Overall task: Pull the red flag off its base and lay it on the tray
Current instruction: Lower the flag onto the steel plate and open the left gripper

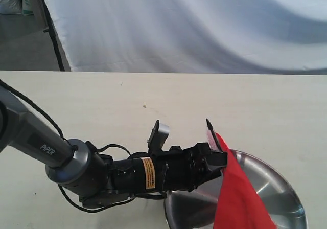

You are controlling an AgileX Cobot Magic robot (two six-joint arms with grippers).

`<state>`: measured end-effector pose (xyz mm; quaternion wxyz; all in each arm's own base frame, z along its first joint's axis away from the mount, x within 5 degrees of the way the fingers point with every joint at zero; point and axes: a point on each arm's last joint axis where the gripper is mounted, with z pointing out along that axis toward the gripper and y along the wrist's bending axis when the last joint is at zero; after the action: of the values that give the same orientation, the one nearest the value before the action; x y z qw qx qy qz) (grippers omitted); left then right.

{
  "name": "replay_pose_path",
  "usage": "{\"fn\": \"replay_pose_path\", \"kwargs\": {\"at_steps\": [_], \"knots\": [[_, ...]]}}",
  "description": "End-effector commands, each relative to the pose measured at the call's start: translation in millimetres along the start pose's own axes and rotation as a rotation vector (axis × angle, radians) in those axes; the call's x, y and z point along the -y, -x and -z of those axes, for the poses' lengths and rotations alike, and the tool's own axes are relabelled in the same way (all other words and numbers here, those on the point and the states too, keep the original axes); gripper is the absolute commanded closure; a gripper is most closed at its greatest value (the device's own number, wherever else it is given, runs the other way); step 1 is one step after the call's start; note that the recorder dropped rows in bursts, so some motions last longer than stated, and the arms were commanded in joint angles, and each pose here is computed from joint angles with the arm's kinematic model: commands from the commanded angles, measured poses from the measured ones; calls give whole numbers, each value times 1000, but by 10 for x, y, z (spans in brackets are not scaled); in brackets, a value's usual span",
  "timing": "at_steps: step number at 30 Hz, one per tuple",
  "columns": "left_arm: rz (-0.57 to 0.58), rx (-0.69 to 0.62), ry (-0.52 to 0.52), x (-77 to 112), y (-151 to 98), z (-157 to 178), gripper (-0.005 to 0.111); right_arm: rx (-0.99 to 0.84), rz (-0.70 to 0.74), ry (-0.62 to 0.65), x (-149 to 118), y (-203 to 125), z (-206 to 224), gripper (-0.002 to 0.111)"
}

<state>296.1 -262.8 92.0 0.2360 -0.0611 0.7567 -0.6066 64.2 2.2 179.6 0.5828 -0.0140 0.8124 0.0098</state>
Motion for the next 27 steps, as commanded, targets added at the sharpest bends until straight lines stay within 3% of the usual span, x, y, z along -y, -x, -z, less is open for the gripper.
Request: {"fn": "replay_pose_path", "kwargs": {"at_steps": [1, 11, 16, 19, 23, 25, 26, 27], "knots": [[2, -22, -6, 25, -23, -20, 25, 17, 5, -4, 3, 20, 6, 109], [-22, -184, -100, 196, -70, -115, 34, 17, 5, -4, 3, 20, 6, 109], [-95, -230, -192, 439, -24, -127, 56, 17, 5, -4, 3, 20, 6, 109], [-168, -235, -246, 670, 24, -92, 73, 17, 5, -4, 3, 20, 6, 109], [-319, -252, -357, 1052, 83, -7, 105, 17, 5, -4, 3, 20, 6, 109], [-429, -273, -389, 1251, 121, 46, 107, 17, 5, -4, 3, 20, 6, 109], [-560, -301, -401, 1455, 145, 125, 107, 17, 5, -4, 3, 20, 6, 109], [-609, -297, -383, 1549, 168, 174, 107, 17, 5, -4, 3, 20, 6, 109]]}}
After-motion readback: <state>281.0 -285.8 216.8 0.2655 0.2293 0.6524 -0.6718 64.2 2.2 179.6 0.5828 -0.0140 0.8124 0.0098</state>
